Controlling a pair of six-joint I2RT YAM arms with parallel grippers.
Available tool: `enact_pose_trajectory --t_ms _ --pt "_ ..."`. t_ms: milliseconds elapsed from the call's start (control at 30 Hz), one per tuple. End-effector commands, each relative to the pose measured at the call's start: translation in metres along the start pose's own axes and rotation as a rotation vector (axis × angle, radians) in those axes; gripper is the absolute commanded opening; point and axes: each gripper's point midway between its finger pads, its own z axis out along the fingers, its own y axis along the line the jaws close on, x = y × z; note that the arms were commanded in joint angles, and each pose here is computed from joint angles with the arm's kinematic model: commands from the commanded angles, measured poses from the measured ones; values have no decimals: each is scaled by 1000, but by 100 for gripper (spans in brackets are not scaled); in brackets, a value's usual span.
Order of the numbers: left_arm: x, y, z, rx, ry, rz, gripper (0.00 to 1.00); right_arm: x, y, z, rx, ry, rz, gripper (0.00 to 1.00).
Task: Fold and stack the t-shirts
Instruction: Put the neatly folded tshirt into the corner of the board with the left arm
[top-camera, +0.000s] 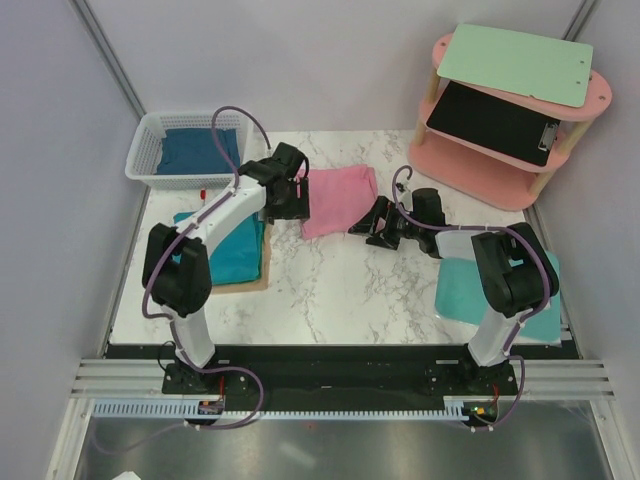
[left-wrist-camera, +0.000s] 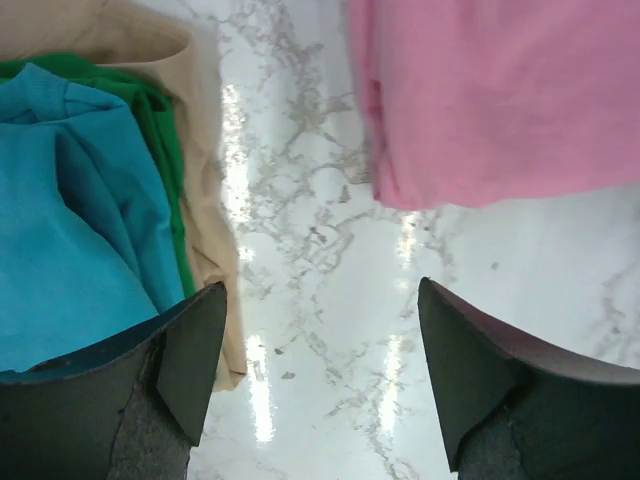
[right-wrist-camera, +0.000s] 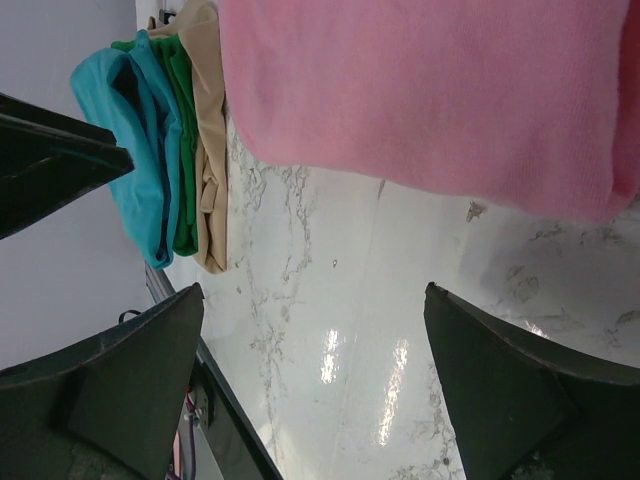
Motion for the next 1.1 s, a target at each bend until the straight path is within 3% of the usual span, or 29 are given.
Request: enact_pose_trajectory --t_ms 0,233,533,933,1033,1067 --pt "-35 -47 -9 318 -162 -91 84 -4 5 -5 -12 -17 -40 98" --pt "-39 -63 40 470 -106 -195 85 -10 4 -13 -3 -33 -46 98" --pt "-49 -64 77 445 -112 -236 85 -24 -1 -31 12 -67 -50 98" --pt "-34 -96 130 453 -12 -233 83 -30 -9 -41 15 -83 -29 98" --pt "-27 -113 138 482 23 -215 64 -31 -10 -44 16 -89 -25 98" --pt "-28 -115 137 491 25 -214 35 -32 -10 -44 16 -91 -27 98"
